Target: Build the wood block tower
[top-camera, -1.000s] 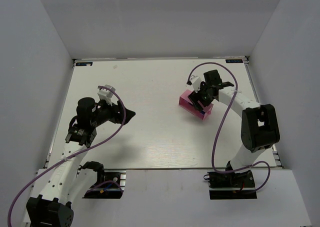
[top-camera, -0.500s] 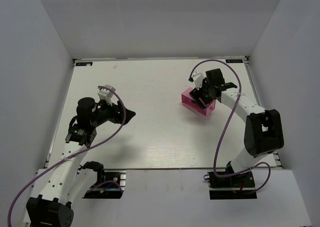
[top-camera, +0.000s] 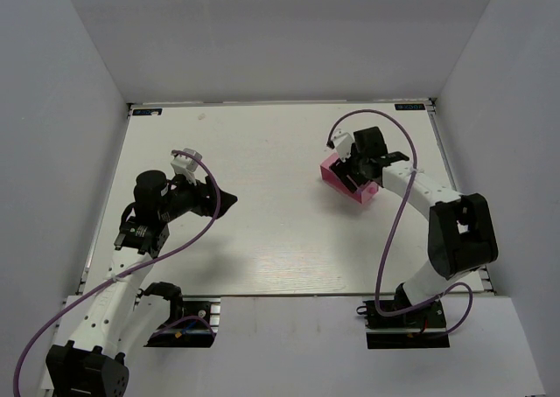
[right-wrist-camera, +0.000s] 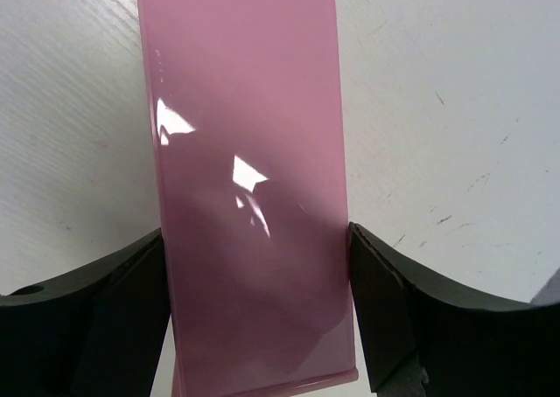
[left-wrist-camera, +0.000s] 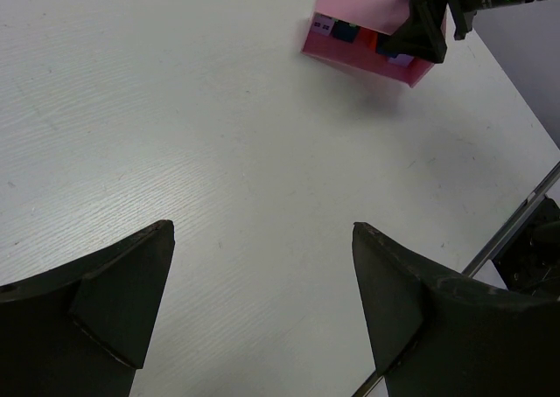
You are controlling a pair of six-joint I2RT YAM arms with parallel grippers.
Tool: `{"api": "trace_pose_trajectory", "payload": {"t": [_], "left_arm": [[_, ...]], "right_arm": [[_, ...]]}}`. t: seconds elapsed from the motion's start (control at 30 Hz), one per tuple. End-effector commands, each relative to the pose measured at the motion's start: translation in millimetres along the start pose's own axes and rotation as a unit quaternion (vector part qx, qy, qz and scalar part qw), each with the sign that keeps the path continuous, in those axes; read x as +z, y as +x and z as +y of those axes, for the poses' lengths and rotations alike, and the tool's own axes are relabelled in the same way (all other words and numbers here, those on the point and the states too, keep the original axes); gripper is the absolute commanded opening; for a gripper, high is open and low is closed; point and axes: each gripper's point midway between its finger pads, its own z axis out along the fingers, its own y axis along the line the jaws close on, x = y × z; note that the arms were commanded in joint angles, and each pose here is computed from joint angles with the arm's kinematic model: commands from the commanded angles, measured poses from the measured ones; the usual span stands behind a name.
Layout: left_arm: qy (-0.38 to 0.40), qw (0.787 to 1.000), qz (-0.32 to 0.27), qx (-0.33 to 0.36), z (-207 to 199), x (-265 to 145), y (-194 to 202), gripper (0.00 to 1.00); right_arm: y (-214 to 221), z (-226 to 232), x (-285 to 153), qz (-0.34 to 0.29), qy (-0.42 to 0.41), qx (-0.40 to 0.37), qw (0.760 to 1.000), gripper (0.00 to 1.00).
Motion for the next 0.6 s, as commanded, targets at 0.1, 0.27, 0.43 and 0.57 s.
{"api": "trace_pose_trajectory", "payload": {"t": [0.1, 0.27, 0.43, 0.57], "left_arm": [[0.017, 0.999, -0.024, 0.022, -10, -4, -19, 0.93], [0.017, 0.999, -0.024, 0.022, -10, -4, -19, 0.93], [0.017, 0.999, -0.024, 0.022, -10, -4, -19, 0.93], [0.017, 0.999, -0.024, 0.022, -10, -4, -19, 0.93]], "right_arm": [[-23, -30, -11, -0.028, 0.13, -0.048, 0.99, 0.0], [-32, -26, -11, -0.049, 0.186, -0.088, 0.977, 0.0], [-34, -20, -15, -0.054, 0.24, -0.121, 0.962, 0.0], [-37, -11, -18, -0.058, 0.286, -0.165, 0.942, 0.0]]}}
